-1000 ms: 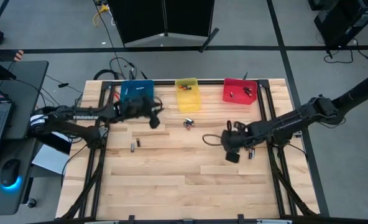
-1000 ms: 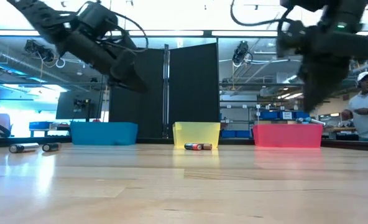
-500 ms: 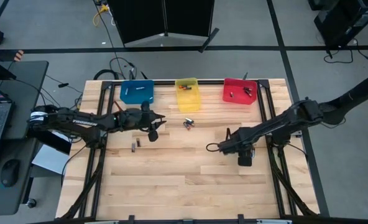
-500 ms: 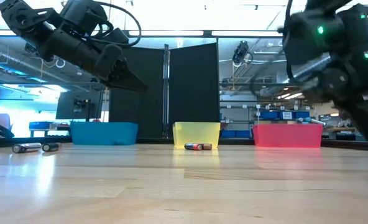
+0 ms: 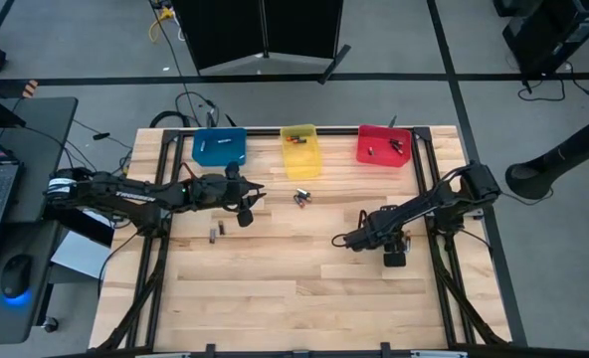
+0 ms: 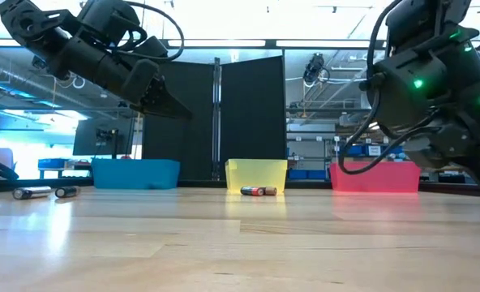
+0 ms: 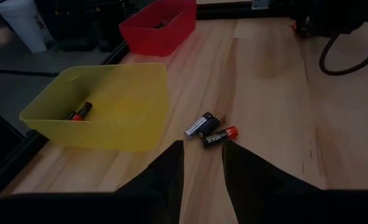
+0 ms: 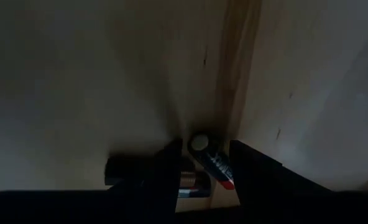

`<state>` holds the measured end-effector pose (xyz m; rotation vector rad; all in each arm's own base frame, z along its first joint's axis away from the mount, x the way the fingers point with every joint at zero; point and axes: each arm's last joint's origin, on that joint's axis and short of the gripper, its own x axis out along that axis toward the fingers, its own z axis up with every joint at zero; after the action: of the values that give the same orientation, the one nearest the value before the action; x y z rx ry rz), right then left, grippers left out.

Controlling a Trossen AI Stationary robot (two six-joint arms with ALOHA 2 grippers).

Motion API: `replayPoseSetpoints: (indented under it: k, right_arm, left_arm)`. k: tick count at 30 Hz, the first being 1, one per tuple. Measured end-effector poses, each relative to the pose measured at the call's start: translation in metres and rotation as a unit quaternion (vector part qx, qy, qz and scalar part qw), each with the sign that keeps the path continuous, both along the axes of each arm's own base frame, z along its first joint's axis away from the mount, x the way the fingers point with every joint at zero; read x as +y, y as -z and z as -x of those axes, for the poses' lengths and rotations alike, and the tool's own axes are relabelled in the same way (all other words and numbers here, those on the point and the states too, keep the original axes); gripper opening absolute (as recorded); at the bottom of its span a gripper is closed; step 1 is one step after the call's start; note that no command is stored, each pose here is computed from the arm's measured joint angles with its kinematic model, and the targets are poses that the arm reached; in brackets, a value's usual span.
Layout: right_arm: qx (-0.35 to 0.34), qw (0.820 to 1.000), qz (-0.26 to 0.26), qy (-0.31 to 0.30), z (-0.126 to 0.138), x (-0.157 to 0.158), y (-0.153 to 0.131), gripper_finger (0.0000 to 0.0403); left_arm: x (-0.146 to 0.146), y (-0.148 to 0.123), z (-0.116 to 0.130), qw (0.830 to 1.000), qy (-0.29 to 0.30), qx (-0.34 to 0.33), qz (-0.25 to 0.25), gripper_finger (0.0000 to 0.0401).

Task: Sort batteries
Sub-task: Put the bottom black red battery into the yellow bin

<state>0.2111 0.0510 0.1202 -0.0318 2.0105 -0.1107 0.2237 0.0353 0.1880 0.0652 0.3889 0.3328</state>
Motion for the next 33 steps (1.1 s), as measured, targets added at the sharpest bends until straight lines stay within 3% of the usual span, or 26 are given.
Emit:
replayPoseSetpoints:
  k: [7,10,16,21,26,29,31,33]
  right_arm:
    - [-0.005,1.000,-0.010,0.000,-0.002,-0.002,0.000,0.0058]
    - [-0.019,1.000,0.000,0.001,-0.007,-0.001,-0.004,0.0055]
    - [-0.178,0.983,0.050,0.013,-0.036,0.000,-0.027,0.0055]
    - [-0.379,0.924,0.036,0.029,-0.067,-0.009,-0.053,0.0055]
    - [-0.536,0.839,0.066,0.070,-0.098,-0.040,-0.072,0.0055]
    - [-0.604,0.784,0.093,0.108,-0.114,-0.063,-0.078,0.0055]
    - [-0.630,0.758,0.112,0.130,-0.120,-0.081,-0.080,0.0055]
    - [-0.633,0.749,0.132,0.144,-0.125,-0.101,-0.081,0.0055]
  left_arm:
    - [0.000,0.000,0.000,1.000,0.000,0.002,0.001,0.0117]
    - [0.000,0.000,0.000,1.000,0.000,0.000,0.000,0.0117]
    - [0.001,-0.004,-0.001,0.999,-0.021,-0.024,0.003,0.0117]
    - [-0.006,-0.010,-0.004,0.998,-0.004,-0.058,-0.007,0.0117]
    - [-0.017,-0.020,-0.007,0.994,0.024,-0.104,-0.020,0.0117]
    - [-0.024,-0.023,-0.008,0.992,0.038,-0.117,-0.026,0.0117]
    - [-0.028,-0.024,-0.009,0.991,0.045,-0.125,-0.026,0.0117]
    - [-0.031,-0.025,-0.009,0.990,0.052,-0.128,-0.026,0.0117]
